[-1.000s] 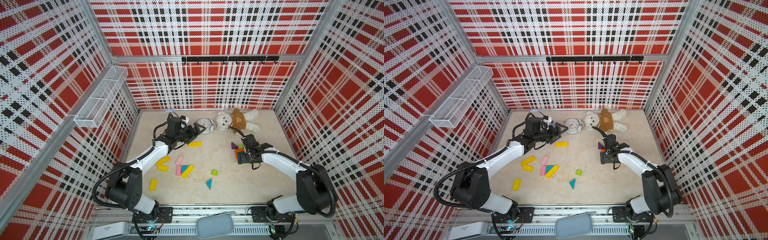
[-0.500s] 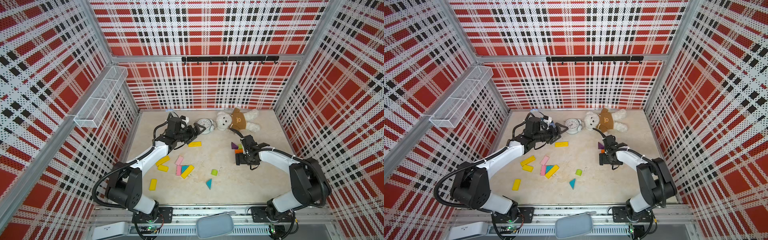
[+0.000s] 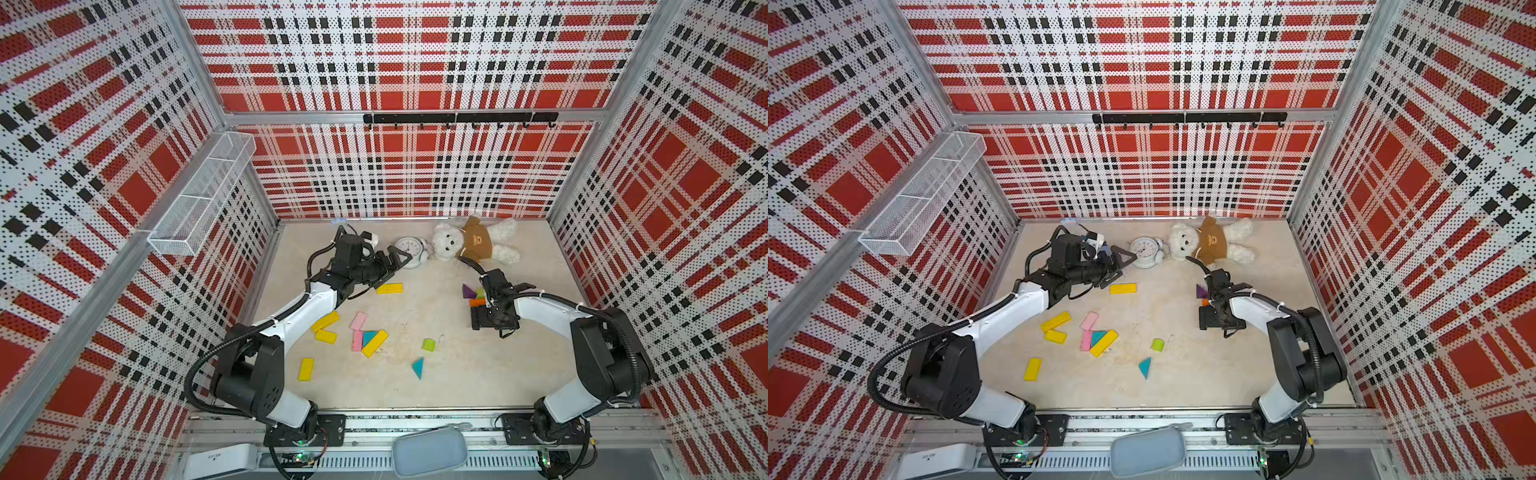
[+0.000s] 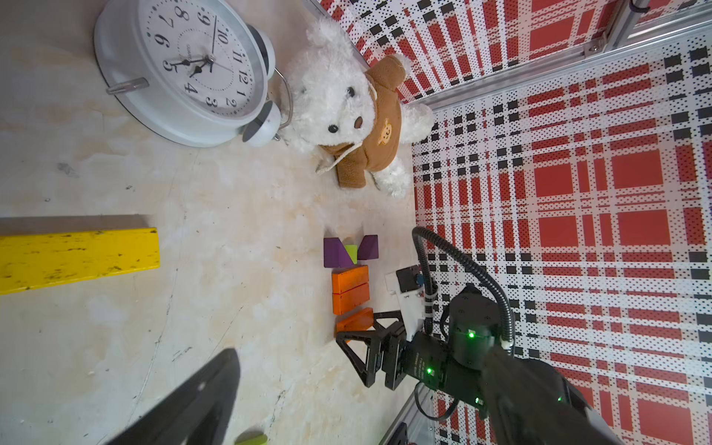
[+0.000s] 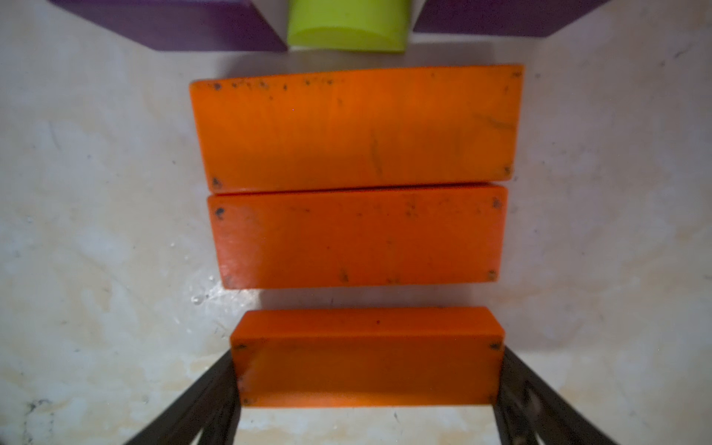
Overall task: Assemble a carrot with building blocks
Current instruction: Assemble the building block at the center of the board.
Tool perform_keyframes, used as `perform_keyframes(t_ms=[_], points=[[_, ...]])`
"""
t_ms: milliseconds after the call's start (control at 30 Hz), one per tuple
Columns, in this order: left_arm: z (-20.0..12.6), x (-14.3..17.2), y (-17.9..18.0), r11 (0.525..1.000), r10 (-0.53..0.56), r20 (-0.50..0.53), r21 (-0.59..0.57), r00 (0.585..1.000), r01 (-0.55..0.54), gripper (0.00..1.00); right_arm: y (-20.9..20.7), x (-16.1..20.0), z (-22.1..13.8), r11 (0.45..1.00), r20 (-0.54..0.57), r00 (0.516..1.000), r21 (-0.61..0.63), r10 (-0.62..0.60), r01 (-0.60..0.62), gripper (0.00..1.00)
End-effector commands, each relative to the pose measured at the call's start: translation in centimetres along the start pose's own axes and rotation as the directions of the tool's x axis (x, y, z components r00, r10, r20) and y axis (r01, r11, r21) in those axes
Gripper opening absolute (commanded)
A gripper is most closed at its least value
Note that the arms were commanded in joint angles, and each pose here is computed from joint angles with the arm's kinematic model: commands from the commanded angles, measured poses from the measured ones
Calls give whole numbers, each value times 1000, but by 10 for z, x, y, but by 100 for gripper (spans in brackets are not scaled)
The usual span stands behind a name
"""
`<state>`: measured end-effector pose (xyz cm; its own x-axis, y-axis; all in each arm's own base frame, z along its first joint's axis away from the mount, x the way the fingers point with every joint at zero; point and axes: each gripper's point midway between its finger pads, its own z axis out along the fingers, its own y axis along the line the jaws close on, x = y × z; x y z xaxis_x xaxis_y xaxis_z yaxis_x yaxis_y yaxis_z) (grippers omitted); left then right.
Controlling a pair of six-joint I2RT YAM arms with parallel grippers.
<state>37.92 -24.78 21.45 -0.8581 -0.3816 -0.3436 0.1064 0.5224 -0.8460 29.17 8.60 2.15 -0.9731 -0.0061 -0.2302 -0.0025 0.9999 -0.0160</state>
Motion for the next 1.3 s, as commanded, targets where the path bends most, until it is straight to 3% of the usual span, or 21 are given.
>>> perform_keyframes(t_ms=[0, 1267], points=[[3, 2, -1, 1000, 13, -4, 11, 1000, -13, 99, 0, -8, 0, 1000, 8, 1000, -1, -4, 4, 92], [4, 4, -1, 1000, 12, -9, 14, 1000, -12, 99, 1, -17, 7, 1000, -3, 1000, 6, 0, 0, 94]])
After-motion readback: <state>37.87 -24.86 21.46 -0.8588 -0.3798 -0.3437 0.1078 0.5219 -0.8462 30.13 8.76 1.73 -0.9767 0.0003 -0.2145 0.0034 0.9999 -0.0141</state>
